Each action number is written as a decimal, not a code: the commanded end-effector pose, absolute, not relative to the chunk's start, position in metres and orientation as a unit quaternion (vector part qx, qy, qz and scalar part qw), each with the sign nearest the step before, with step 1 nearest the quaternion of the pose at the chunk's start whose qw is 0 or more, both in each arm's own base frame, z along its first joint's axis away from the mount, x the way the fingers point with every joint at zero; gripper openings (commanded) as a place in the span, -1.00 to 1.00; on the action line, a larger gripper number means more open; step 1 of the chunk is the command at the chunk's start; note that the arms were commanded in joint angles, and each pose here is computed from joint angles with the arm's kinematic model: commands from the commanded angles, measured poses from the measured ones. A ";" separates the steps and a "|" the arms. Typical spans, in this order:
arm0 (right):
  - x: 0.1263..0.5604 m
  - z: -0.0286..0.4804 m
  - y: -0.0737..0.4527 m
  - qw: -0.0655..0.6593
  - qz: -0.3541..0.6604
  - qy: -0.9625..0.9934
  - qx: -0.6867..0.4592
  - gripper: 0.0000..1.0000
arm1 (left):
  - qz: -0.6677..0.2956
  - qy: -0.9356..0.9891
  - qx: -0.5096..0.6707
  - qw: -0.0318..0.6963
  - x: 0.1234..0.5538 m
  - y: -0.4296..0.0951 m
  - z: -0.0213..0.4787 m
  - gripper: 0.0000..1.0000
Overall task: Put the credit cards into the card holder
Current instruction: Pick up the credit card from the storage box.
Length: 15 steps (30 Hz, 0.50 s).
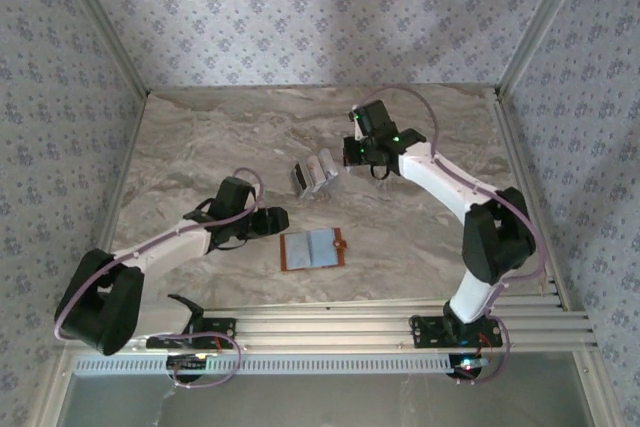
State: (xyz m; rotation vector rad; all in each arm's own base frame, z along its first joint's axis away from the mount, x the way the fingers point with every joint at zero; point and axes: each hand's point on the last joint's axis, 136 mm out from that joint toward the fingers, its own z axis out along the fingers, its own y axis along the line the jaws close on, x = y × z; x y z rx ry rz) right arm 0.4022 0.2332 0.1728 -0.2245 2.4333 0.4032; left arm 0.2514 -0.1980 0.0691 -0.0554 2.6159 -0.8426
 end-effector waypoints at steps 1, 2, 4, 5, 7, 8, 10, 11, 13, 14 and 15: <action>0.383 0.184 0.226 0.338 0.168 0.923 -0.076 -1.00 | -0.288 0.934 0.002 0.210 0.252 -0.201 0.082 0.36; 0.376 0.184 0.225 0.340 0.175 0.921 -0.075 -1.00 | -0.282 0.936 0.006 0.209 0.252 -0.202 0.081 0.36; 0.360 0.175 0.220 0.335 0.184 0.921 -0.076 -1.00 | -0.275 0.938 0.012 0.208 0.251 -0.204 0.080 0.36; 0.353 0.174 0.218 0.337 0.189 0.919 -0.077 -1.00 | -0.273 0.939 0.014 0.207 0.251 -0.205 0.080 0.36; 0.339 0.168 0.214 0.335 0.198 0.918 -0.078 -1.00 | -0.269 0.941 0.018 0.206 0.250 -0.205 0.078 0.36; 0.333 0.168 0.213 0.337 0.204 0.916 -0.079 -1.00 | -0.265 0.942 0.018 0.206 0.250 -0.205 0.078 0.36; 0.321 0.165 0.210 0.337 0.215 0.913 -0.077 -1.00 | -0.260 0.943 0.020 0.206 0.250 -0.205 0.076 0.36; 0.315 0.162 0.208 0.337 0.221 0.912 -0.075 -1.00 | -0.255 0.944 0.020 0.206 0.250 -0.205 0.076 0.36; 0.305 0.160 0.209 0.336 0.237 0.909 -0.074 -1.00 | -0.250 0.946 0.022 0.204 0.250 -0.205 0.074 0.36; 0.300 0.159 0.209 0.335 0.245 0.907 -0.074 -1.00 | -0.248 0.947 0.023 0.204 0.250 -0.205 0.073 0.36; 0.295 0.158 0.209 0.334 0.251 0.906 -0.075 -1.00 | -0.247 0.947 0.025 0.202 0.249 -0.206 0.072 0.36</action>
